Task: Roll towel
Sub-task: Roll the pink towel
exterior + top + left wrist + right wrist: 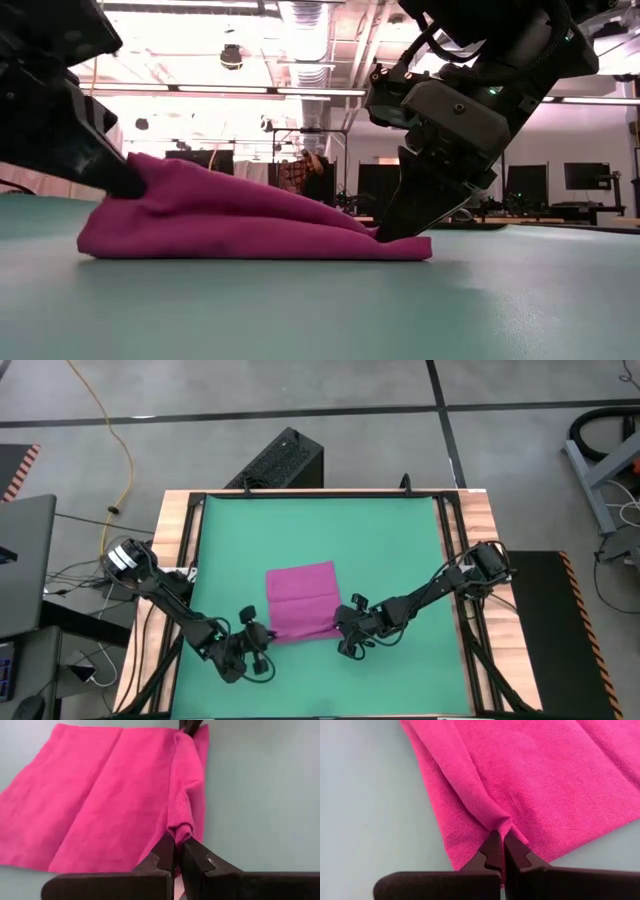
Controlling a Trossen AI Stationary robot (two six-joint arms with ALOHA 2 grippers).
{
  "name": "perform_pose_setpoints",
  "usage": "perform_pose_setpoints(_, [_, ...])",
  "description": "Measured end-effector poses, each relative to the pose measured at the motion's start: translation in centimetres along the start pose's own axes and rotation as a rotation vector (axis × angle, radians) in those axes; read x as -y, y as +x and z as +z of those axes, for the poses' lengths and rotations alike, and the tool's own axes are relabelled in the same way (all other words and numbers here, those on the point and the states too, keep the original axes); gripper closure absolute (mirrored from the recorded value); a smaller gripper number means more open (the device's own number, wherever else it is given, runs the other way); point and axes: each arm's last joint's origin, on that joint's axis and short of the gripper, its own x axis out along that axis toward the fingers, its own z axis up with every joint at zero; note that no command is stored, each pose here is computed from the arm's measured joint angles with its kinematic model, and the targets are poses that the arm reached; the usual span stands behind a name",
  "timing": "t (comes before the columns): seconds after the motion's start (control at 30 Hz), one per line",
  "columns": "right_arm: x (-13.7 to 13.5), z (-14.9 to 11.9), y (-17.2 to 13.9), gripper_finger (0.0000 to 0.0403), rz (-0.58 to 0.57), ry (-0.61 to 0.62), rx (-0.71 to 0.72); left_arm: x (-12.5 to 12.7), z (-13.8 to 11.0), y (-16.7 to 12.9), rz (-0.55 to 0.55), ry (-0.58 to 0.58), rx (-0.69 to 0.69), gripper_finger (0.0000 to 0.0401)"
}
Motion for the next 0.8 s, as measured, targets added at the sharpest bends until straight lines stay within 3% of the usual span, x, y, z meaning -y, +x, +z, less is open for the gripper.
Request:
perform_pose_setpoints(0.23, [0.0, 0.0, 0.0, 0.0393, 0.000, -0.003, -0.001, -0.3, 1.4, -0.9, -0.014, -0.079, 0.035, 0.0401])
perform_pose_setpoints(0.4, [0.0, 0.0, 0.0, 0.0393, -0.001, -0.004, -0.002, -0.6, 1.3, -0.2, -0.052, -0.157, -0.040, 0.0401])
perform_pose_setpoints(0.8, [0.0, 0.0, 0.0, 0.0393, -0.001, -0.004, -0.003, -1.8, 0.5, 0.6, 0.035, -0.211, -0.139, 0.0401])
